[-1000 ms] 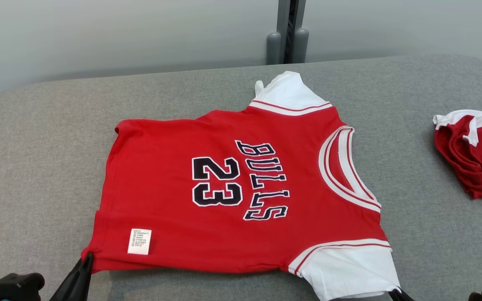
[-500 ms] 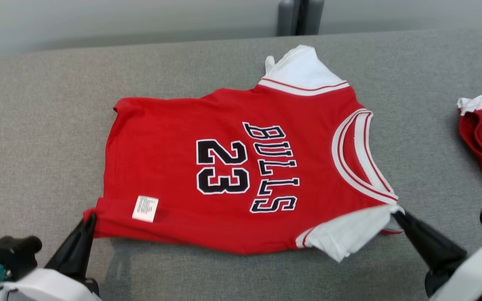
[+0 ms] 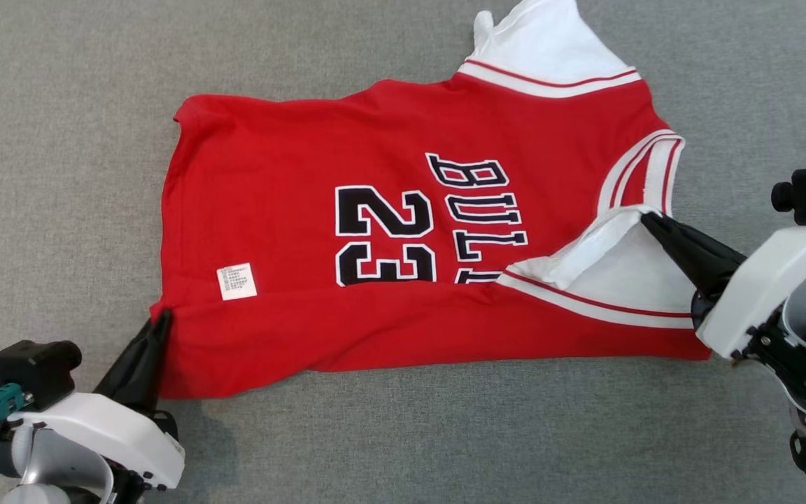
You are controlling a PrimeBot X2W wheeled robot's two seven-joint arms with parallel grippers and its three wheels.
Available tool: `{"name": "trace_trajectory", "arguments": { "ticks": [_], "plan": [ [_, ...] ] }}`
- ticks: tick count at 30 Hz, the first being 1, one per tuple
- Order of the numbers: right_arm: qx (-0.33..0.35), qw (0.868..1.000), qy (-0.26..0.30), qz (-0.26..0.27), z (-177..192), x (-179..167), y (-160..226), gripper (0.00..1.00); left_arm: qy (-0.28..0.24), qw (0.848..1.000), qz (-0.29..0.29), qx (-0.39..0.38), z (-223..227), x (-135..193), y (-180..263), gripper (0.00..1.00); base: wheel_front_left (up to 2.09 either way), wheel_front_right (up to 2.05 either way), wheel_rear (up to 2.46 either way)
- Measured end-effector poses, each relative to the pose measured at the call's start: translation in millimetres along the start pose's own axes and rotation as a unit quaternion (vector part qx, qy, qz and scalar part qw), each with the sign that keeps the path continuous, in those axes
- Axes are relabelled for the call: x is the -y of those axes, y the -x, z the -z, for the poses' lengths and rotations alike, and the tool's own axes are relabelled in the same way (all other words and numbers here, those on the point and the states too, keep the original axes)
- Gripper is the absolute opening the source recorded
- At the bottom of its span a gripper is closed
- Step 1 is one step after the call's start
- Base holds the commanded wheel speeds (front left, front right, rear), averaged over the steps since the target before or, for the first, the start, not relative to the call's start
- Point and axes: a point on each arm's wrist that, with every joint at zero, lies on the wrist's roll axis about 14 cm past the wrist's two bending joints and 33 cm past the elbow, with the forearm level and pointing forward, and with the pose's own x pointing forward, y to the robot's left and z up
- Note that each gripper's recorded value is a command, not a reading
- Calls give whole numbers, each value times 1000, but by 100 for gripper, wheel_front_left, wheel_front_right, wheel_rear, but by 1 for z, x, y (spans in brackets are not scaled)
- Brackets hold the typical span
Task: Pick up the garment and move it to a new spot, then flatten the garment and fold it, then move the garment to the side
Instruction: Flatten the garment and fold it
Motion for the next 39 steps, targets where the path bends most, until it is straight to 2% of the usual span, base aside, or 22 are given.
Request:
{"name": "trace_trajectory", "arguments": {
  "ticks": [2, 3, 4, 5, 6, 12, 15, 21, 24, 27, 39],
  "plan": [
    [-8, 1000, 0, 0, 5, 3, -11, 0, 5, 1000, 0, -16, 10, -1, -4, 0, 0, 0, 0],
    [-2, 1000, 9, -3, 11, 6, -28, 15, 22, 999, -2, -34, 27, -4, -10, 44, 0, 0, 0],
    [6, 1000, 9, -2, 10, 7, -28, 43, 23, 999, -4, -29, 26, -5, -10, 79, 0, 0, 0],
    [17, 1000, 9, -2, 8, 8, -28, 85, 23, 999, -2, -23, 25, -4, -10, 100, 0, 0, 0],
    [28, 999, 15, 0, 5, 8, -27, 100, 22, 1000, -2, -15, 22, -3, -10, 100, 0, 0, 0],
    [126, 991, 44, 17, -14, 11, -5, 100, 28, 993, -10, 113, -24, -1, -5, 100, 0, 0, 0],
    [186, 979, 70, 36, -27, 15, 15, 100, 23, 983, -7, 181, -51, 6, 1, 100, 0, 0, 0],
    [266, 951, 132, 81, -40, 16, 53, 100, -14, 965, -16, 263, -90, 10, 15, 100, 0, 0, 0],
    [286, 941, 152, 97, -38, 13, 67, 100, -29, 959, -21, 280, -98, 11, 20, 100, 0, 0, 0],
    [284, 938, 162, 114, -23, 13, 79, 100, -40, 961, -26, 272, -88, 12, 25, 100, 0, 0, 0],
    [274, 942, 157, 117, -9, 10, 77, 100, -47, 968, -34, 243, -64, 7, 24, 100, 0, 0, 0]
  ]
}}
